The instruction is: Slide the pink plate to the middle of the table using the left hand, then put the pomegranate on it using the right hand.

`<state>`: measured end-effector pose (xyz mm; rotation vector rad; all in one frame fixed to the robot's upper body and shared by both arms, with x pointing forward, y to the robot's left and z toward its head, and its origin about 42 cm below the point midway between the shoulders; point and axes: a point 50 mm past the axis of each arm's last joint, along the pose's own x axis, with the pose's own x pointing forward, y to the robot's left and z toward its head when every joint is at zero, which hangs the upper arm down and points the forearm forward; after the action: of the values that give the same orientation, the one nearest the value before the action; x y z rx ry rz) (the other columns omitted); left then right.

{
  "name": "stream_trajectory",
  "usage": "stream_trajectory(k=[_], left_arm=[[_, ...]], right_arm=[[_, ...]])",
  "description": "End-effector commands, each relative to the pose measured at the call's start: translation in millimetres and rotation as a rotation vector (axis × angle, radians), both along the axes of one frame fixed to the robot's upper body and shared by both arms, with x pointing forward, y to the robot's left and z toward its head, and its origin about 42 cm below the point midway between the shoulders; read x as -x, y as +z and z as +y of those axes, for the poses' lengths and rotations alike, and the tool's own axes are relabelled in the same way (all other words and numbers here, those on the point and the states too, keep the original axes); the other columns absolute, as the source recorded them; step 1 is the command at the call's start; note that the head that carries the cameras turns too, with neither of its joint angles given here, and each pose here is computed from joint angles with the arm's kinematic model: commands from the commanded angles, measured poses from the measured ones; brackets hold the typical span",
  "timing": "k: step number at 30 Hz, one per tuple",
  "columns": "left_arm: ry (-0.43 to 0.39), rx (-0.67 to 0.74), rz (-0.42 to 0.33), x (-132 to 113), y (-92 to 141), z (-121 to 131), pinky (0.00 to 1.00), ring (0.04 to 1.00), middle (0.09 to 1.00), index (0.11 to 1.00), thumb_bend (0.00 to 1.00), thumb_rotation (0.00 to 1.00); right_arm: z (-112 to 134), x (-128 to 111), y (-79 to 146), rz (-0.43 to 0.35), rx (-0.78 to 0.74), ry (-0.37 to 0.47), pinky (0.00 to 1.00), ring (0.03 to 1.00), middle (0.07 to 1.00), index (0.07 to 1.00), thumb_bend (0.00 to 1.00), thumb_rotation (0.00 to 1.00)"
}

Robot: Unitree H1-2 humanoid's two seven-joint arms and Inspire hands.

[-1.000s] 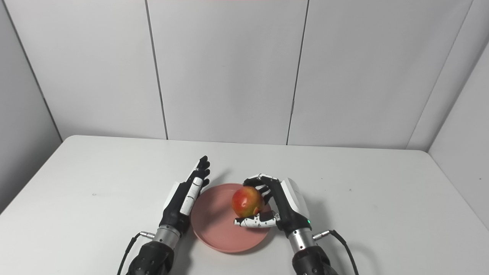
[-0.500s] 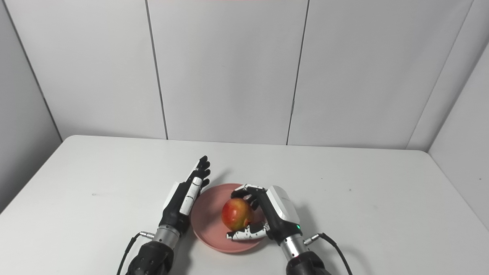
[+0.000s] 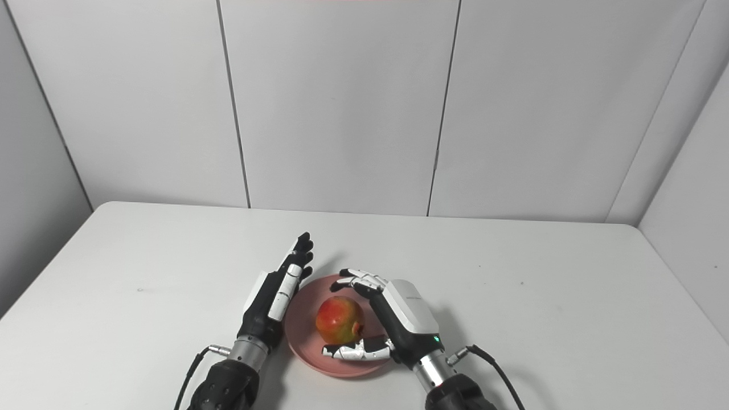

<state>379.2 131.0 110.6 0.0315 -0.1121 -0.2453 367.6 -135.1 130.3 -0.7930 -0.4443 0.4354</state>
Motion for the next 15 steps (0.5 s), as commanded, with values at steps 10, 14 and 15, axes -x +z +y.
stream_trajectory(k=[10,14,15], left_arm=[[0.004,0.011,0.009,1.8,-3.0,-0.6,0.96,0.989,0.994,0.984,0.6,1.0],[0.004,0.014,0.007,2.7,-2.2,0.7,0.97,0.989,0.992,0.987,0.6,1.0],[0.005,0.014,0.005,2.9,-2.1,1.2,0.97,0.987,0.99,0.985,0.6,1.0]], right_arm=[[-9.9,-1.4,40.0,-0.115,-0.179,0.009,0.92,0.973,0.971,0.925,0.6,0.64],[-18.1,3.1,40.7,-0.112,-0.23,-0.01,0.9,0.961,0.971,0.94,0.59,0.64],[-19.4,3.9,40.5,-0.11,-0.239,-0.013,0.89,0.956,0.973,0.949,0.59,0.65]])
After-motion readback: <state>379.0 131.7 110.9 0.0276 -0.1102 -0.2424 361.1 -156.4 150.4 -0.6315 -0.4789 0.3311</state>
